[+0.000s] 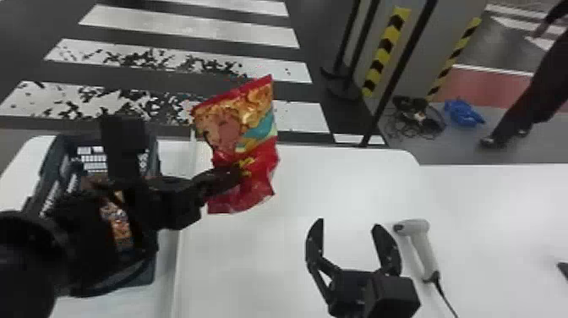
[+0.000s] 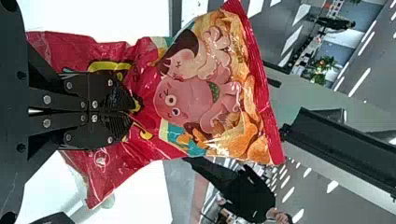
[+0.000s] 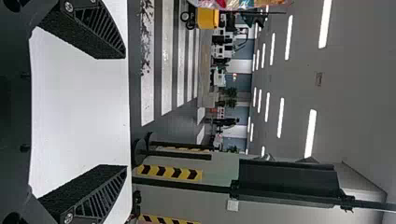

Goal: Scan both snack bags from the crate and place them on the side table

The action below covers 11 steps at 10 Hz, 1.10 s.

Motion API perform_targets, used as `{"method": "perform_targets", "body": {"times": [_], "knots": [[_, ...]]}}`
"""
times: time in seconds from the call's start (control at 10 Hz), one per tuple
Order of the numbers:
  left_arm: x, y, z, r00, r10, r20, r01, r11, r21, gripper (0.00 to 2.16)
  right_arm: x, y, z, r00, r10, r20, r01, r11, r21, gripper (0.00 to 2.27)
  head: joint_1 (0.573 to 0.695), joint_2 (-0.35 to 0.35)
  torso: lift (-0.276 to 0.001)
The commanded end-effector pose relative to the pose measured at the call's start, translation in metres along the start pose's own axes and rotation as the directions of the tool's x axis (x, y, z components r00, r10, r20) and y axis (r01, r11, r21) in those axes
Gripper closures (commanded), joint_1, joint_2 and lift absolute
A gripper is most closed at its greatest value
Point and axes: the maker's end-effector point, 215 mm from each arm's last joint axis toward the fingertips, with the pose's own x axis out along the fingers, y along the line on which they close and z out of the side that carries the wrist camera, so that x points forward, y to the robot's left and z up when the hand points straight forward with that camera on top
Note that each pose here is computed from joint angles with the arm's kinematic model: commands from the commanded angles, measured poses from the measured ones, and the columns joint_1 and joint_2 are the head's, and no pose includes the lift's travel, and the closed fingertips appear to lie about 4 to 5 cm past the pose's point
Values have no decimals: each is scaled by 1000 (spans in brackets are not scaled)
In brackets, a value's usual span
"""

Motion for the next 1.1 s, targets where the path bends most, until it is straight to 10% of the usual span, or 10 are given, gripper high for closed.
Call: {"method": "perform_targets", "body": {"times": [0.0, 1.0], "knots": [[26, -7, -20, 1000, -6, -20, 6, 1000, 2, 2145, -1, 0, 0, 1000, 0, -2, 0, 1000, 1, 83, 695, -246, -98], [129, -40, -121, 996, 12, -88, -13, 1000, -17, 2145, 0, -3, 2, 1000, -9, 2, 9, 1000, 5, 83, 695, -350, -98]]}}
